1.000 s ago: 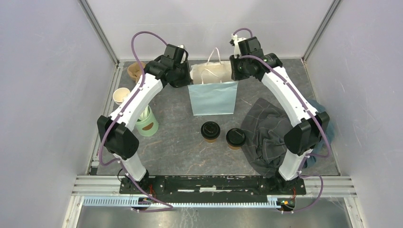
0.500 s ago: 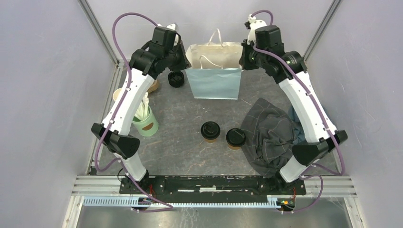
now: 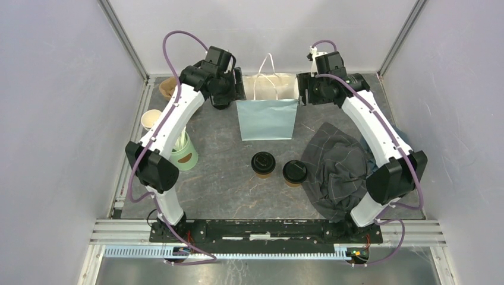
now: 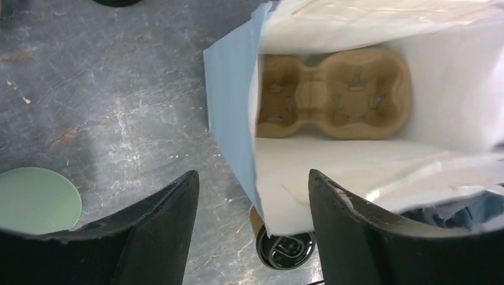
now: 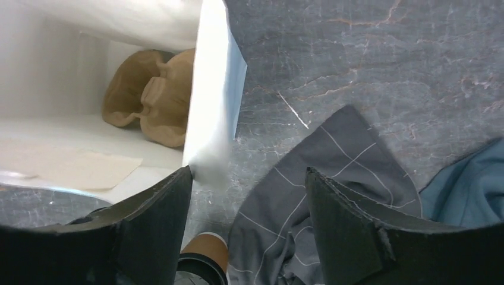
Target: Pack the takeout coffee
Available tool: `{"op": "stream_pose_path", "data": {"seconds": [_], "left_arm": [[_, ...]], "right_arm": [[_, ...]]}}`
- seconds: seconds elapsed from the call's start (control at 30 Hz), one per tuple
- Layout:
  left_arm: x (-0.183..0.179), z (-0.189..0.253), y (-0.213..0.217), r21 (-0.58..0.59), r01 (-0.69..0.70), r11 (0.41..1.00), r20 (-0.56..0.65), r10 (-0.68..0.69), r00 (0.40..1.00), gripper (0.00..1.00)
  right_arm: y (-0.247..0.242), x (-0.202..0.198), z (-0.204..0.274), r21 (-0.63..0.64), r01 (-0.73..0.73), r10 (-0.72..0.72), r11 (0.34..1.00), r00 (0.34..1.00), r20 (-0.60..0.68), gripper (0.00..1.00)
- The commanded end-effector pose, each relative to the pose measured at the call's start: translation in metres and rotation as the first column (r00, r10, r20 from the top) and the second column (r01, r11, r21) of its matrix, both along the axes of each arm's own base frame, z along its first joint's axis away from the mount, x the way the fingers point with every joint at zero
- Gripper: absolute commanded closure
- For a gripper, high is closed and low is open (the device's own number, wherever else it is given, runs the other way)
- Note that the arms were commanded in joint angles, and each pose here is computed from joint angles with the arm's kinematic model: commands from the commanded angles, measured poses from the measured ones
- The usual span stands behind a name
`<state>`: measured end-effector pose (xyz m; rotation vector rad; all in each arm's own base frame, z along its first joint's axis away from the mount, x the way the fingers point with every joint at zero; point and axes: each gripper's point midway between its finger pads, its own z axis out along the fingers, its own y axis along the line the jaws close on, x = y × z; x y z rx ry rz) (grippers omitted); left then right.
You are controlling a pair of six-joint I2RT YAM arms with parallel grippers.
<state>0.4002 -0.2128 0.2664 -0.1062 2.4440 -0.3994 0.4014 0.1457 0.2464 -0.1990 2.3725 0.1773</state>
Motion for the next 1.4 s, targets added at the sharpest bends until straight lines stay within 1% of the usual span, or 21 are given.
{"op": "stream_pose_path", "data": {"seconds": [0.0,0.17,0.23,0.33,0.4,0.43,0.53,0.67,0.7,0.73,0.77,0.8,0.9,1.0,1.07,1.1,1.13,1.2,1.23,1.3,1.37], "left_arm": [[-0.004,0.034,0.012,0.000,0.005,1.000,0.123,-0.005,0.992,0.24],[-0.001,0.021,0.017,0.042,-0.008,0.999,0.100,0.004,0.995,0.23],[0.001,0.012,0.015,0.044,-0.003,0.999,0.080,0.000,0.997,0.25],[0.008,0.002,0.010,0.043,0.004,0.999,0.064,-0.007,0.998,0.33],[0.011,-0.005,0.007,0.048,0.011,0.999,0.050,-0.013,0.999,0.37],[0.012,-0.007,0.005,0.043,0.017,0.999,0.046,-0.019,0.999,0.41],[0.014,-0.003,-0.002,0.023,0.034,0.999,0.048,-0.035,0.998,0.59],[0.017,0.017,-0.004,-0.005,0.033,0.999,0.088,-0.033,0.996,0.85],[0.017,0.024,-0.006,-0.017,0.035,0.999,0.100,-0.033,0.994,0.91],[0.017,0.032,-0.007,-0.031,0.035,0.999,0.112,-0.031,0.993,0.96],[0.016,0.042,-0.009,-0.048,0.038,0.998,0.125,-0.032,0.992,0.98],[0.014,0.052,-0.009,-0.063,0.038,0.997,0.139,-0.029,0.990,0.98],[0.007,0.076,-0.008,-0.102,0.036,0.994,0.173,-0.018,0.985,0.98],[0.000,0.078,-0.005,-0.114,0.027,0.993,0.169,-0.007,0.986,0.98],[-0.001,0.063,-0.003,-0.098,0.017,0.995,0.141,-0.003,0.990,0.96],[-0.001,0.054,-0.002,-0.091,0.010,0.996,0.123,0.001,0.992,0.91],[-0.001,0.047,0.000,-0.083,0.002,0.997,0.106,0.007,0.994,0.80],[-0.002,0.039,0.006,-0.062,-0.014,0.998,0.083,0.019,0.996,0.50],[-0.002,0.041,0.009,-0.056,-0.016,0.998,0.088,0.021,0.996,0.38],[-0.002,0.054,0.015,-0.046,-0.019,0.999,0.125,0.025,0.992,0.26],[-0.005,0.068,0.022,-0.039,-0.024,0.999,0.173,0.031,0.985,0.21]], "right_arm": [[0.009,0.002,0.069,0.081,-0.045,0.029,0.996,0.982,0.184,0.21],[0.014,0.007,0.059,0.075,-0.060,0.048,0.995,0.986,0.159,0.18],[0.018,0.012,0.055,0.085,-0.065,0.051,0.994,0.986,0.158,0.18],[0.025,0.021,0.049,0.093,-0.066,0.050,0.993,0.986,0.161,0.18],[0.032,0.025,0.039,0.097,-0.069,0.055,0.993,0.988,0.145,0.22],[0.035,0.026,0.034,0.095,-0.071,0.058,0.993,0.989,0.132,0.27],[0.041,0.026,0.029,0.083,-0.077,0.067,0.994,0.991,0.120,0.44],[0.039,0.025,0.049,0.080,-0.071,0.056,0.994,0.984,0.168,0.73],[0.037,0.024,0.058,0.082,-0.072,0.056,0.994,0.981,0.184,0.83],[0.037,0.022,0.070,0.087,-0.076,0.057,0.993,0.977,0.204,0.91],[0.035,0.019,0.078,0.090,-0.077,0.057,0.993,0.975,0.214,0.97],[0.034,0.015,0.086,0.099,-0.080,0.056,0.992,0.973,0.225,1.00],[0.035,-0.002,0.097,0.143,-0.093,0.059,0.985,0.972,0.229,1.00],[0.033,-0.011,0.093,0.172,-0.076,0.037,0.982,0.975,0.219,1.00],[0.031,-0.013,0.084,0.181,-0.061,0.021,0.982,0.977,0.213,0.95],[0.031,-0.012,0.080,0.186,-0.056,0.016,0.981,0.977,0.211,0.90],[0.030,-0.010,0.076,0.187,-0.055,0.015,0.981,0.978,0.209,0.82],[0.028,-0.008,0.070,0.180,-0.077,0.040,0.981,0.979,0.198,0.53],[0.021,-0.008,0.072,0.168,-0.070,0.037,0.983,0.981,0.189,0.45],[0.007,-0.011,0.084,0.124,-0.073,0.047,0.990,0.979,0.198,0.31],[-0.007,-0.021,0.099,0.058,-0.086,0.071,0.995,0.972,0.224,0.20]]}}
